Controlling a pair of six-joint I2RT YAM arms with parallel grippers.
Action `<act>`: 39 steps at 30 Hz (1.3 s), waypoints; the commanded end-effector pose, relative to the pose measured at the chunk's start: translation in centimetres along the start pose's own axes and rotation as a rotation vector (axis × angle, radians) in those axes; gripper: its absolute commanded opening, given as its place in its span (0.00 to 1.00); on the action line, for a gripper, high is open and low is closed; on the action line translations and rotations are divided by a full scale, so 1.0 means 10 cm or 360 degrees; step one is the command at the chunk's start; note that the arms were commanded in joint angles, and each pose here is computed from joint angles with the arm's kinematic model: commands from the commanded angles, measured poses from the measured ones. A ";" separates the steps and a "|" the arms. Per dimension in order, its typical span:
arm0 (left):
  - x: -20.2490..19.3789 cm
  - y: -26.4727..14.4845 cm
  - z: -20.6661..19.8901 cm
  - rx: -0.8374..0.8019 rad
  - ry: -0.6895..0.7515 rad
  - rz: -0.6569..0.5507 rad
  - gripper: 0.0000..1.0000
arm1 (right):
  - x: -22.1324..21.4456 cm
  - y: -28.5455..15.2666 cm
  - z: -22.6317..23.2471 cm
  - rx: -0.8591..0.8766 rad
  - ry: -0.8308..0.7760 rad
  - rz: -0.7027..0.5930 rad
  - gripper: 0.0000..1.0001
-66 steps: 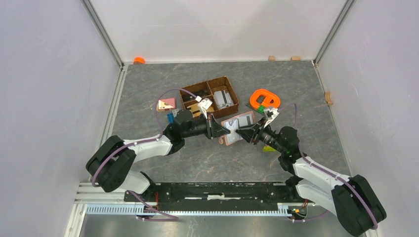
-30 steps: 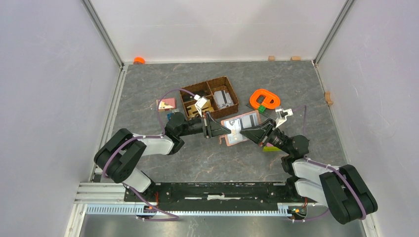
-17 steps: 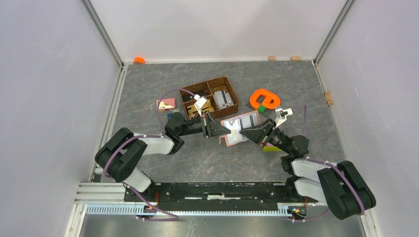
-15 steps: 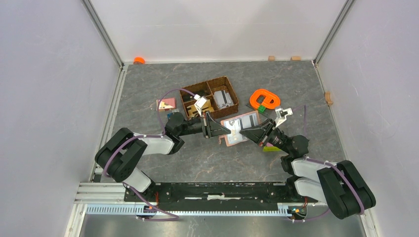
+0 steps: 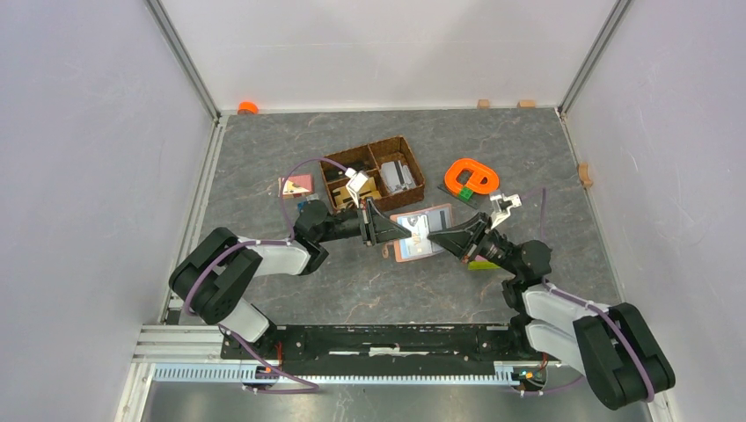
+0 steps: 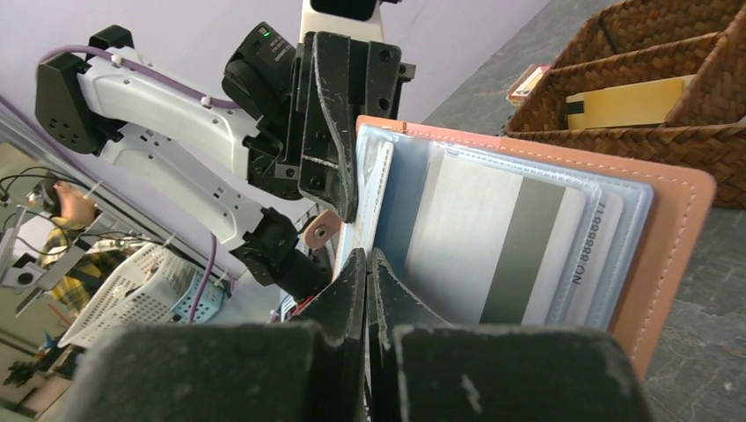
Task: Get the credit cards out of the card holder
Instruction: Remove the credit card from the card holder.
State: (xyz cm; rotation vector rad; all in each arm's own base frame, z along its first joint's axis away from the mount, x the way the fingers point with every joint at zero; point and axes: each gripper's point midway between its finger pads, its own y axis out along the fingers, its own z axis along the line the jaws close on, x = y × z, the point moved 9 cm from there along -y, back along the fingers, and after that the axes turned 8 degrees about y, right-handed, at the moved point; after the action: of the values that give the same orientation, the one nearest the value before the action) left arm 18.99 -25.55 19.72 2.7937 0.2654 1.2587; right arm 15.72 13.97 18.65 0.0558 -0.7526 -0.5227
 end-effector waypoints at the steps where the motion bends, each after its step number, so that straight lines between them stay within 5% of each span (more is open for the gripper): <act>1: 0.09 -0.01 -0.06 -0.0048 0.0053 -0.0071 0.04 | 0.05 -0.04 -0.05 -0.0070 -0.0088 -0.0072 0.00; 8: 0.09 -0.02 -0.08 -0.0073 0.0058 -0.0088 0.02 | 0.08 -0.08 -0.08 -0.0095 -0.0080 -0.0098 0.01; 12: 0.09 -0.02 -0.09 -0.0109 0.0047 -0.0091 0.02 | 0.07 -0.08 0.00 0.0017 -0.0057 -0.0084 0.26; 25: 0.08 0.01 -0.07 -0.0116 0.0022 -0.0077 0.02 | 0.01 0.02 0.11 0.0176 -0.0004 0.0019 0.32; 28: 0.09 0.01 -0.08 -0.0123 0.0028 -0.0076 0.02 | 0.01 0.04 0.10 0.0165 -0.0012 0.0026 0.28; 33: 0.09 0.00 -0.08 -0.0130 0.0032 -0.0075 0.03 | 0.00 0.03 0.08 0.0131 -0.0010 0.0016 0.00; 36: 0.09 -0.01 -0.10 -0.0143 0.0043 -0.0088 0.18 | 0.01 0.00 0.03 0.0066 -0.0005 -0.0024 0.00; 39: 0.09 -0.01 -0.11 -0.0153 0.0050 -0.0090 0.19 | 0.02 -0.02 0.00 0.0035 -0.0001 -0.0042 0.00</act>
State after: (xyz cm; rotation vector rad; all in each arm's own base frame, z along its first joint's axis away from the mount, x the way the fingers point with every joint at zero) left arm 18.92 -25.42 19.86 2.7618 0.2692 1.2238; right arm 15.29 14.01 18.10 0.0802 -0.7012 -0.5000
